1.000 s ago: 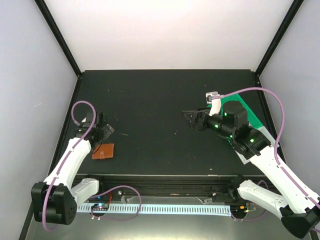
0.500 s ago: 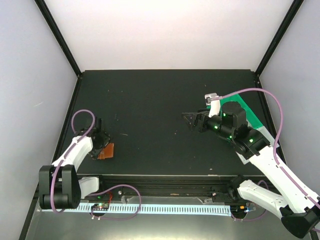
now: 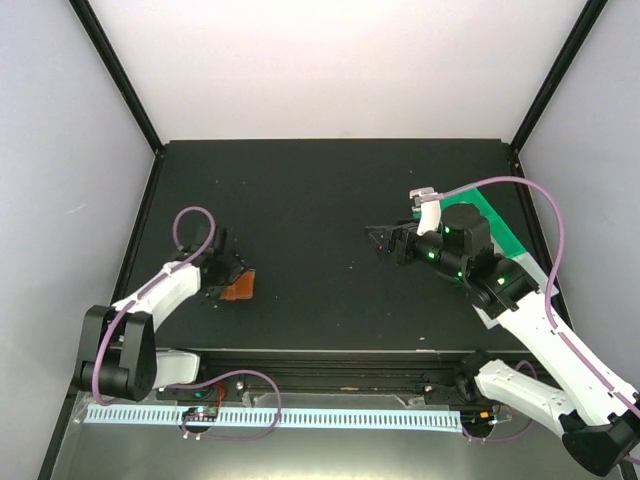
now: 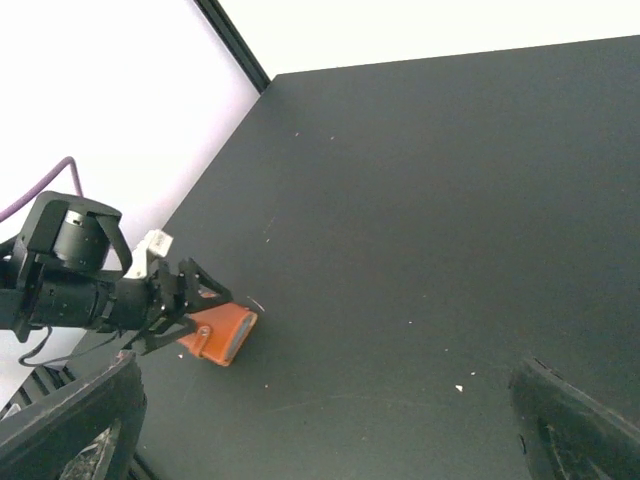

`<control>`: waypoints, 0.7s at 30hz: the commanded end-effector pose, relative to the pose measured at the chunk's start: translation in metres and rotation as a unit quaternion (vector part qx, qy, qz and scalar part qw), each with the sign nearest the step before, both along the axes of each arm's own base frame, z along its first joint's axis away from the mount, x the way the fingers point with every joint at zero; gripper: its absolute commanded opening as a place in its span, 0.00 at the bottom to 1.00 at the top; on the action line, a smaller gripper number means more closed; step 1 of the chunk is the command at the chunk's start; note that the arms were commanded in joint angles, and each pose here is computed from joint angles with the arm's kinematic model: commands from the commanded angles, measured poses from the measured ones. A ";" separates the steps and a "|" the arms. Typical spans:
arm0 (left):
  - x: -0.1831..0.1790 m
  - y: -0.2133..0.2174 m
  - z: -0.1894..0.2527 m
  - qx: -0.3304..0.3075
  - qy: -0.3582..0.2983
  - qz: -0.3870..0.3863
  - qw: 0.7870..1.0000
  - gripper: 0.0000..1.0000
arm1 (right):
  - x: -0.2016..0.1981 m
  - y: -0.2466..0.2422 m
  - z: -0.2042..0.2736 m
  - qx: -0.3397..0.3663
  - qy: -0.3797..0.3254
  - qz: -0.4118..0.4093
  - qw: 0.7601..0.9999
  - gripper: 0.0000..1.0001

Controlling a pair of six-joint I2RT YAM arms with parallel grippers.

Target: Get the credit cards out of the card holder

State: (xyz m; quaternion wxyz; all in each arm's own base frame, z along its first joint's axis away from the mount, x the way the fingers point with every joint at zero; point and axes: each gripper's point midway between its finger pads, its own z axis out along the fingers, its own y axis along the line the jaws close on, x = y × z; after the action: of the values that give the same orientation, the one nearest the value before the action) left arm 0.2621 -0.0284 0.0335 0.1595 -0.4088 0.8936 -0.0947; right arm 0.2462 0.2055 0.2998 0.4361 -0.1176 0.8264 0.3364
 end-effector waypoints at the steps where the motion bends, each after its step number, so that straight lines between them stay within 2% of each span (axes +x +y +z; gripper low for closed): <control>1: -0.017 -0.079 -0.014 -0.127 0.043 -0.061 0.989 0.86 | 0.000 -0.006 -0.006 -0.008 0.000 -0.009 1.000 1.00; 6: -0.021 -0.145 0.007 -0.173 0.032 -0.121 0.977 0.86 | 0.000 -0.010 -0.013 -0.020 0.014 -0.019 1.000 1.00; 9: -0.017 -0.169 0.026 -0.162 0.015 -0.163 0.973 0.86 | 0.000 -0.013 -0.017 -0.022 0.018 -0.028 0.999 1.00; 13: -0.002 -0.176 0.050 -0.124 -0.032 -0.240 0.962 0.87 | 0.000 -0.011 -0.021 -0.019 0.025 -0.024 0.999 1.00; 17: 0.005 -0.184 0.065 -0.121 -0.086 -0.337 0.930 0.83 | -0.001 -0.010 -0.024 -0.019 0.029 -0.021 0.999 1.00; 21: 0.009 -0.163 0.051 -0.085 -0.081 -0.364 0.924 0.81 | -0.001 -0.011 -0.026 -0.024 0.029 -0.023 0.999 1.00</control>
State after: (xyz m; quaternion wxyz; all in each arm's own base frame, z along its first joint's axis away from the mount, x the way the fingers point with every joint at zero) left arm 0.2655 -0.2031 0.0837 0.1297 -0.1317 0.9461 -0.2660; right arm 0.2449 0.1978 0.2762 0.4148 -0.1030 0.8473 0.3152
